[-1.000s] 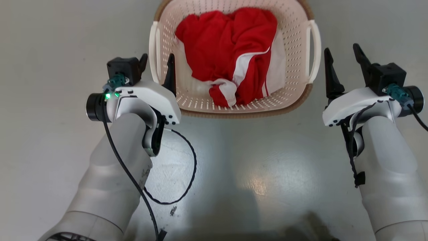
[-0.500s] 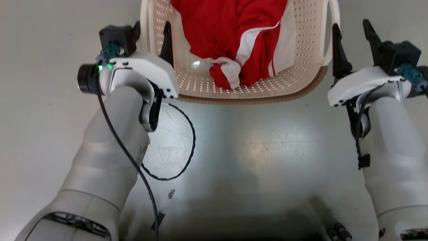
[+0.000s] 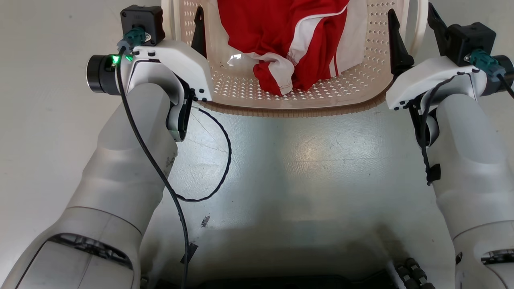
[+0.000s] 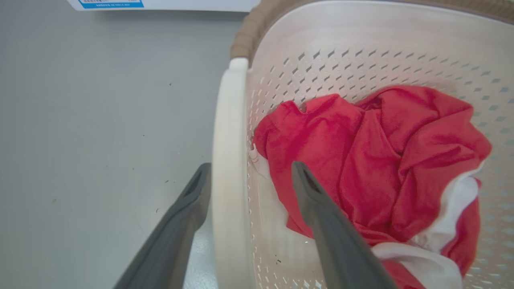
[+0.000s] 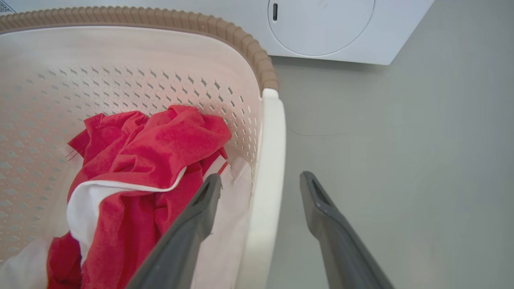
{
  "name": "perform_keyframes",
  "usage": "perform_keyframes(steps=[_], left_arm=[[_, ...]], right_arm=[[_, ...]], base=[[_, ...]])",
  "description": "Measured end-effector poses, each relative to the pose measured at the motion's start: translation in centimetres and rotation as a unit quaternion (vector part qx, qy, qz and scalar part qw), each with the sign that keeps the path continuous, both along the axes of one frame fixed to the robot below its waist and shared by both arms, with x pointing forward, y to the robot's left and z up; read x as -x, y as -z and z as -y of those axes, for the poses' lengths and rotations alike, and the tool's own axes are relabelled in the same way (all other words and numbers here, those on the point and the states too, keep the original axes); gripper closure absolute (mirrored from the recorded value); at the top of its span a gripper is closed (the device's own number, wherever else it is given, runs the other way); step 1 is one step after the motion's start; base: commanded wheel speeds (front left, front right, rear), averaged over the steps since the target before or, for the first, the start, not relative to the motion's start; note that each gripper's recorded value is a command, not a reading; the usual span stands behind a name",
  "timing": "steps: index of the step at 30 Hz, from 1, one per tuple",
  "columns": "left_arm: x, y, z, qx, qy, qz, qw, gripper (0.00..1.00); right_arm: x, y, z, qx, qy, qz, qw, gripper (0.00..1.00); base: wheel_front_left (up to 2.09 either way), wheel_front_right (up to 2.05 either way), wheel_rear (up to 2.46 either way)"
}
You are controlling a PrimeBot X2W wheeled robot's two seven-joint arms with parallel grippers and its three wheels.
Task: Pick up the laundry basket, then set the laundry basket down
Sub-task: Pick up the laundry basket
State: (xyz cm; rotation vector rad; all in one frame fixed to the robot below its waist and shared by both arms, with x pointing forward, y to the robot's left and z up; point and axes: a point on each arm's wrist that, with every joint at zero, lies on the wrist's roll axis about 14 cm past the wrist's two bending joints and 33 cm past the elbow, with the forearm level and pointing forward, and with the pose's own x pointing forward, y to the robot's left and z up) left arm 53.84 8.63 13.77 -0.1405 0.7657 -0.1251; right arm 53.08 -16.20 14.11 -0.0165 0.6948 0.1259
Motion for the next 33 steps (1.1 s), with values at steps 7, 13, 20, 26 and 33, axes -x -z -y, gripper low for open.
perform_keyframes(steps=[7, 13, 20, 26, 33], left_arm=[[-0.19, 0.23, 0.05, -0.005, 0.007, -0.010, 1.000, 0.00], [-0.78, 0.03, 0.20, -0.011, 0.015, -0.009, 1.000, 0.00], [-0.67, 0.22, 0.33, -0.016, 0.026, -0.023, 0.999, 0.00], [-0.83, 0.20, 0.52, -0.018, 0.032, -0.026, 0.999, 0.00], [-0.04, 0.67, 0.70, -0.026, 0.049, -0.046, 0.997, 1.00]], right_arm=[[0.29, 0.74, 0.02, -0.006, 0.008, -0.023, 1.000, 0.00], [0.03, 0.86, -0.03, -0.011, 0.011, -0.034, 0.999, 0.00], [0.28, 1.11, -0.39, -0.015, 0.008, -0.051, 0.999, 0.00], [0.05, 1.08, -0.42, -0.017, 0.010, -0.053, 0.998, 0.00], [-0.21, 0.85, -0.60, -0.021, 0.010, -0.050, 0.998, 1.00]], base=[[0.00, 0.00, 0.00], [0.00, 0.00, 0.00], [0.00, 0.00, 0.00], [0.00, 0.00, 0.00], [0.00, 0.00, 0.00]])
